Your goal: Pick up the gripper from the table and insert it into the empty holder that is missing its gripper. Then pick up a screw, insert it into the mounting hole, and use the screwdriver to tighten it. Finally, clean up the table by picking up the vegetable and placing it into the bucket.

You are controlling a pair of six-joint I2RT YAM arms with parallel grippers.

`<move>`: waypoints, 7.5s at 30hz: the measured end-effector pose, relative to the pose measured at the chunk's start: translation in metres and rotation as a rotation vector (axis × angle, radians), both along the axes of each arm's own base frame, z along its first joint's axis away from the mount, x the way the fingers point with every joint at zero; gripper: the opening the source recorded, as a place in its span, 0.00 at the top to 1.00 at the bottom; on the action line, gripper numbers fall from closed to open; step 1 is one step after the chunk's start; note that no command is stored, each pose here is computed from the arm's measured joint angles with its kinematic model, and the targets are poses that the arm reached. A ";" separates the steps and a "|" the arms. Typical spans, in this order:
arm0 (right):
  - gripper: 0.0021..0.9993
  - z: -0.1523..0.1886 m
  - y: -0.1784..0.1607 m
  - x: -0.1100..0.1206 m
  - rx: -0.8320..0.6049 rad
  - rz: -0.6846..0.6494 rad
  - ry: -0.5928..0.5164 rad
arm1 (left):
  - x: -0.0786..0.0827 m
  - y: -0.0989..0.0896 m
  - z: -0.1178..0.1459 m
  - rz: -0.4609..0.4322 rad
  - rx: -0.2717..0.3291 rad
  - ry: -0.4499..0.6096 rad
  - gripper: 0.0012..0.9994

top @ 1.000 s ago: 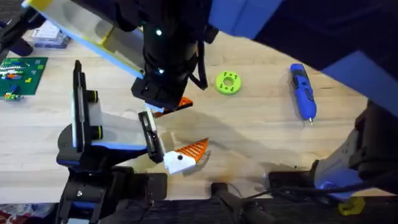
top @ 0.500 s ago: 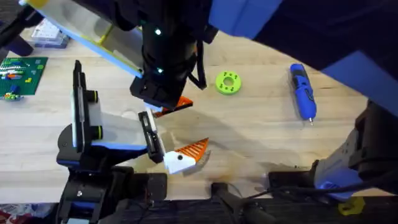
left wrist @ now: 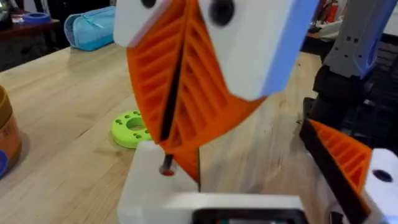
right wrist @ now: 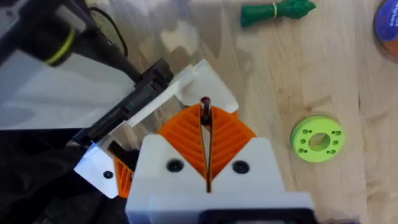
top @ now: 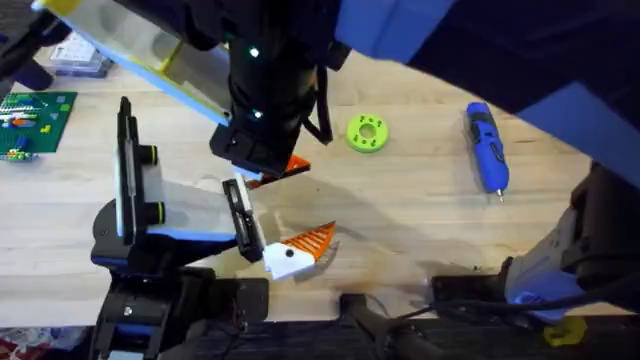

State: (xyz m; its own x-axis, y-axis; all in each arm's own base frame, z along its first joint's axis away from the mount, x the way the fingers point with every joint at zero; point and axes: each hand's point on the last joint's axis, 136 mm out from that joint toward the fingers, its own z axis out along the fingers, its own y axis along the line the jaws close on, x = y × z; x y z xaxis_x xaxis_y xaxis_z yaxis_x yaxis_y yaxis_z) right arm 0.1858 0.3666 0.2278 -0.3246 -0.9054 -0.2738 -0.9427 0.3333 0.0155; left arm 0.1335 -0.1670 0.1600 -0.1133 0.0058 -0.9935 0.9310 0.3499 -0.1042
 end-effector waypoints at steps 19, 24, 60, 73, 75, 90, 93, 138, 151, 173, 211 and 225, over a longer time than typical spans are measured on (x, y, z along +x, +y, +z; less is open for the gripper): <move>0.99 -0.001 -0.001 -0.006 -0.014 0.012 0.007 | 0.000 0.000 0.000 0.000 0.000 0.000 0.01; 0.99 -0.001 -0.001 -0.006 -0.015 0.012 0.008 | 0.000 0.000 0.000 0.000 0.000 0.000 0.01; 0.99 -0.001 -0.001 -0.005 -0.016 0.031 0.001 | 0.000 0.000 0.000 0.000 0.000 0.000 0.01; 0.99 -0.001 -0.001 -0.005 -0.016 0.031 0.001 | 0.000 0.000 0.000 0.000 0.000 0.000 0.01; 0.99 -0.001 -0.001 -0.005 -0.016 0.032 0.001 | 0.000 0.000 0.000 0.000 0.000 0.000 0.01; 0.99 -0.001 -0.002 -0.003 -0.016 0.026 0.001 | 0.000 0.000 0.000 0.000 0.000 0.000 0.01; 0.99 -0.001 -0.002 -0.003 -0.015 0.026 0.001 | 0.000 0.000 0.000 0.000 0.000 0.000 0.01; 0.99 -0.001 0.000 -0.002 -0.007 0.026 -0.004 | 0.000 0.000 0.000 0.000 0.000 0.000 0.01; 0.99 -0.011 0.001 -0.001 -0.034 0.027 0.011 | 0.000 0.000 0.000 0.000 0.000 0.001 0.01; 0.99 -0.019 0.001 -0.001 -0.060 0.026 0.024 | 0.000 0.000 0.000 0.001 -0.004 0.011 0.01; 0.99 -0.022 0.007 0.003 -0.048 0.025 0.015 | 0.001 0.000 -0.001 0.007 -0.016 0.050 0.01; 0.99 -0.021 0.009 0.004 -0.041 0.025 0.011 | 0.001 0.000 -0.001 0.007 -0.016 0.050 0.01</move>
